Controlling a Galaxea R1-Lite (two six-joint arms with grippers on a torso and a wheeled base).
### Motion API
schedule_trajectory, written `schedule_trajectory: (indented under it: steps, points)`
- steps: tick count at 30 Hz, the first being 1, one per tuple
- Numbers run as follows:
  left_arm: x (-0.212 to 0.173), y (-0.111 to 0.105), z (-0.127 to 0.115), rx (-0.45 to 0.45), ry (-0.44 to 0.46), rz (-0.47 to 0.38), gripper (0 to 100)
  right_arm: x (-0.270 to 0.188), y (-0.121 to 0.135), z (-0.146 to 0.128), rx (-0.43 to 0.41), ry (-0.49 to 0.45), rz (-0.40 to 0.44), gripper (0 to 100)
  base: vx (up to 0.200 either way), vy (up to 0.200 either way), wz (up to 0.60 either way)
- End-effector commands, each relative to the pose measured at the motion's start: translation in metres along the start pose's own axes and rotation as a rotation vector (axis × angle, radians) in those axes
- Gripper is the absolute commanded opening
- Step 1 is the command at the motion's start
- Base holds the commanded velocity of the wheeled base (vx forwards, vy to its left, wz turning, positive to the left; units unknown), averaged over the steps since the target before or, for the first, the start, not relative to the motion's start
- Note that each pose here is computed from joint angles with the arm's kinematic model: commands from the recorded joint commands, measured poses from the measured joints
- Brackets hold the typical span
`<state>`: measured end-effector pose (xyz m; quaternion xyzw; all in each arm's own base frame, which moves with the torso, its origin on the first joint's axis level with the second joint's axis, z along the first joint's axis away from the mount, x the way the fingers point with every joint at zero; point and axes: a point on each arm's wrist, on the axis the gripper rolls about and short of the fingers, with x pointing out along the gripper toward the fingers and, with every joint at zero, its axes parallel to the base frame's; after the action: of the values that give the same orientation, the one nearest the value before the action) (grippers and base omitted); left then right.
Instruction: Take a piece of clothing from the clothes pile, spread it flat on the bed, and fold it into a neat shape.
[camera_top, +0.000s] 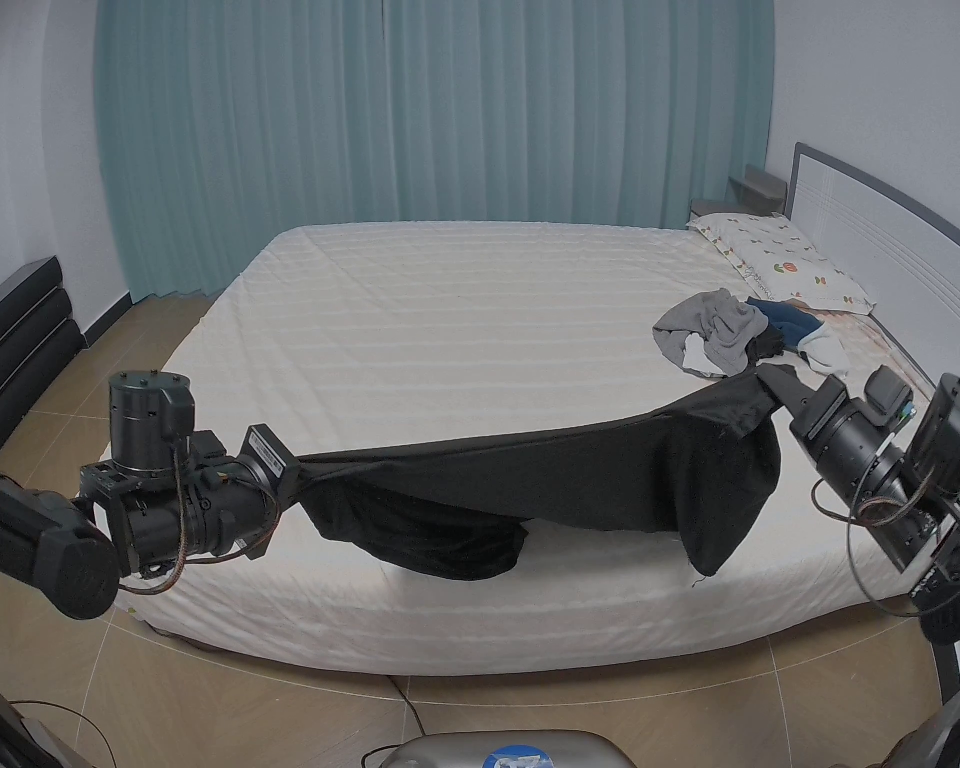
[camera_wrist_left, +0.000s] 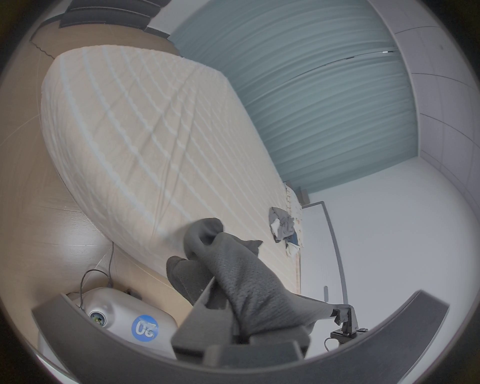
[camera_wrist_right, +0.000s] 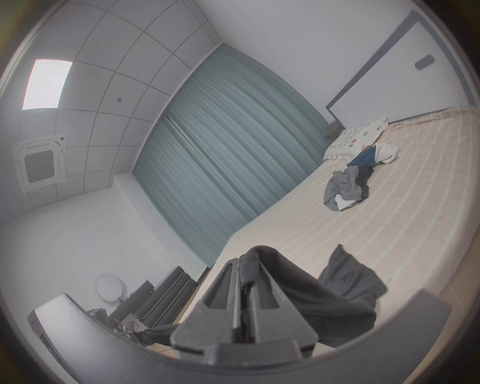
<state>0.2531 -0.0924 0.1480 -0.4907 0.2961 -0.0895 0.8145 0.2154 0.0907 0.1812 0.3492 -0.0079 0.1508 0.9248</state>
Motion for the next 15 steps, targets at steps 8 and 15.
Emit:
schedule_trajectory:
  steps: [8,15]
  points:
    - [-0.056,-0.070,0.035,0.053,-0.145,-0.128,0,-0.053,0.116,0.154,0.012,-0.289,0.211,0,0.000,0.000,0.00]
    - [-0.056,-0.079,0.042,0.062,-0.142,-0.113,0,-0.015,0.116,0.184,-0.028,-0.318,0.096,0,0.000,0.000,0.00]
